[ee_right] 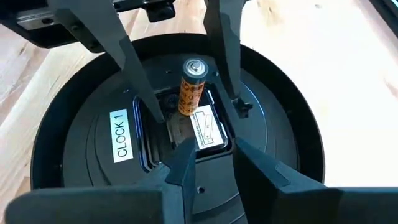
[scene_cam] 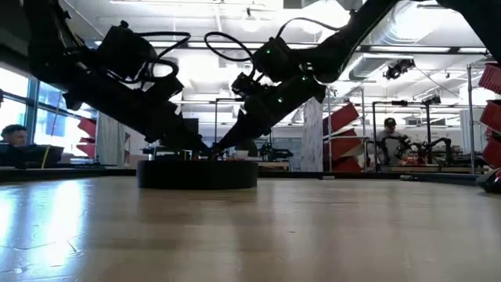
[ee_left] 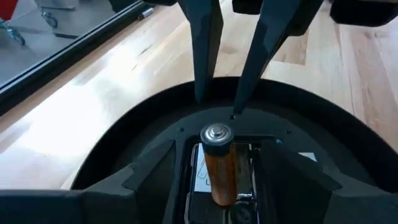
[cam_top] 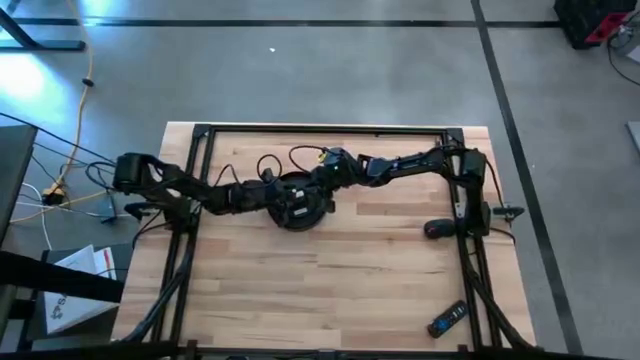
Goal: Insert battery
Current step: Insert the yellow battery into the white-black wall clock
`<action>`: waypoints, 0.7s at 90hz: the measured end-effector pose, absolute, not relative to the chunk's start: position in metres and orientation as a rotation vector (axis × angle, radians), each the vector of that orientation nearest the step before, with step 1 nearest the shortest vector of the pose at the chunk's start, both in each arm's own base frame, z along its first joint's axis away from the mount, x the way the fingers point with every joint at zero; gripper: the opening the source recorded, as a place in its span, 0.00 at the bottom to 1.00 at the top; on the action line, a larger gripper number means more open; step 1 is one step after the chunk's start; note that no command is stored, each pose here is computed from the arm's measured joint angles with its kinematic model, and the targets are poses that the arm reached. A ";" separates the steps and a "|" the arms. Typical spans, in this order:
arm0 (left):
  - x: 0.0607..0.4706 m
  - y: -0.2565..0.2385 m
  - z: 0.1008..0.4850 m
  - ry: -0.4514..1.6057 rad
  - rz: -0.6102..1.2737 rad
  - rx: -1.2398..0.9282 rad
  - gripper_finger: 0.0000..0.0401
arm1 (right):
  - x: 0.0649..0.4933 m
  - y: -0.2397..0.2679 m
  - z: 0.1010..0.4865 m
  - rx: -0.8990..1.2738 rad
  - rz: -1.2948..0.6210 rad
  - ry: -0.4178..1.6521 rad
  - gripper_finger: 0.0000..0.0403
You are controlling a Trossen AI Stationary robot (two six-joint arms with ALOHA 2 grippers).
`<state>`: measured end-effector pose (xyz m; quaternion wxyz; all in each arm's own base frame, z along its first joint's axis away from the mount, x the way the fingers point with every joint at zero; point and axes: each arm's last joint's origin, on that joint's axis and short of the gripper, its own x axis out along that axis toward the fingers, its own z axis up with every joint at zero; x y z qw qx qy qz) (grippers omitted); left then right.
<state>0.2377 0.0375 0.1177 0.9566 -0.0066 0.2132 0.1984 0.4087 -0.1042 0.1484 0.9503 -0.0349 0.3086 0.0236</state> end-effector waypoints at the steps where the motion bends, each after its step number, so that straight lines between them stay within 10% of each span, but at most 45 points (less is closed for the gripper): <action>1: 0.238 0.037 0.118 0.432 0.403 -0.013 0.55 | 0.409 -0.104 0.148 -0.071 0.048 0.628 0.19; 63: 0.234 0.034 0.123 0.442 0.416 -0.051 0.55 | 0.409 -0.104 0.148 -0.065 0.044 0.626 0.19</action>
